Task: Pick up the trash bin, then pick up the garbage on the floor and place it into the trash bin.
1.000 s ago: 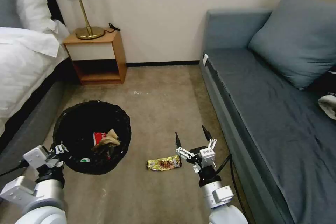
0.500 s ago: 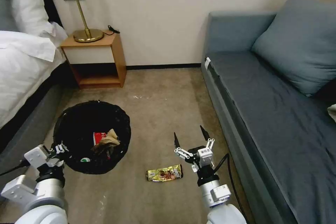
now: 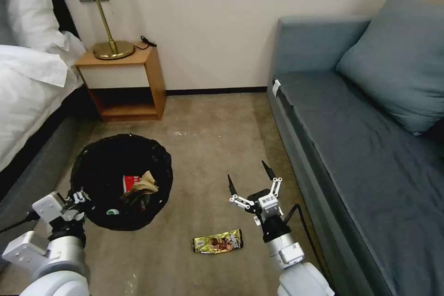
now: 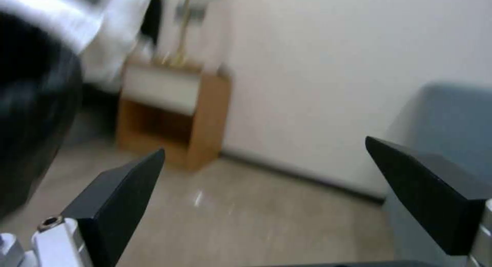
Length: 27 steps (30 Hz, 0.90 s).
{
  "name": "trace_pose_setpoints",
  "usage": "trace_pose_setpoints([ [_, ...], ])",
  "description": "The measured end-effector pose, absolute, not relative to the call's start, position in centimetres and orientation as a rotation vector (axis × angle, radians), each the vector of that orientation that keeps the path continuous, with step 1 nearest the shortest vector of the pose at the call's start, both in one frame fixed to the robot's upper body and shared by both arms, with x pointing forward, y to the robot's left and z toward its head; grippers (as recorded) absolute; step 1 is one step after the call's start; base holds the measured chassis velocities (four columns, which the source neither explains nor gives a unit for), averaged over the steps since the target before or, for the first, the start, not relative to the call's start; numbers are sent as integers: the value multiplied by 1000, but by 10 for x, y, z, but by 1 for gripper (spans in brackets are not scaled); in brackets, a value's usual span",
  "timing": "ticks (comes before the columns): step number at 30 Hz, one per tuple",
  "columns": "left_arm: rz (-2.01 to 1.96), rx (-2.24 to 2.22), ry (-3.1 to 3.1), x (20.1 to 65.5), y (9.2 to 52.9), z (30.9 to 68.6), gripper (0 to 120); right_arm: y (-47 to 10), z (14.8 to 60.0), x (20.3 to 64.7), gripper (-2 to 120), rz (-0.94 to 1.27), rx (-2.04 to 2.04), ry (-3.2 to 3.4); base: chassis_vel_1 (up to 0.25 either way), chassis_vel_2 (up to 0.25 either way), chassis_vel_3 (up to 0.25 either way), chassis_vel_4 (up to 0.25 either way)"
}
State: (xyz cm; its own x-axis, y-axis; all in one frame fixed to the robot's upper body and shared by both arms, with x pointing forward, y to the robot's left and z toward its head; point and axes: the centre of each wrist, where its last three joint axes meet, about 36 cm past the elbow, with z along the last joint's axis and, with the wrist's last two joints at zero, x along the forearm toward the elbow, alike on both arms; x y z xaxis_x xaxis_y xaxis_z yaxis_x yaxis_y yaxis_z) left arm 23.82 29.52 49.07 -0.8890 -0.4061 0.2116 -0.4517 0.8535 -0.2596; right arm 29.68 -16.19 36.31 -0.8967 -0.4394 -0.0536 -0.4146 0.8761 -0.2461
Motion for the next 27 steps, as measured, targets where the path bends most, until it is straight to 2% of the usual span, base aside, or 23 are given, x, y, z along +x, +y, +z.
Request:
trace_pose_setpoints([
  [1, 458, 670, -2880, 238, 295, 491, 7, -162, 363, 297, 100, -349, -671, 2938, 0, 0, 0, 0],
  [5, 455, 666, -2881, 239, 296, 490, 7, -193, 386, 326, 100, -636, -1113, 3097, 0, 0, 0, 0],
  [6, 455, 666, -2881, 239, 296, 490, 7, -193, 386, 326, 100, -636, -1113, 3097, 0, 0, 0, 0],
  [9, 457, 664, -2879, 239, 296, 490, 7, -212, 400, 359, 100, -799, -1429, 3136, 0, 0, 0, 0],
  [14, 464, 665, -2880, 239, 295, 490, 7, -211, 403, 385, 100, -952, -1642, 3094, 0, 0, 0, 0],
  [17, 468, 669, -2884, 240, 296, 491, 7, -197, 388, 407, 100, -1128, -1828, 2973, 0, 0, 0, 0],
  [27, 447, 668, -2893, 235, 299, 497, 7, -157, 354, 425, 100, -1420, -2075, 2624, 0, 0, 0, 0],
])
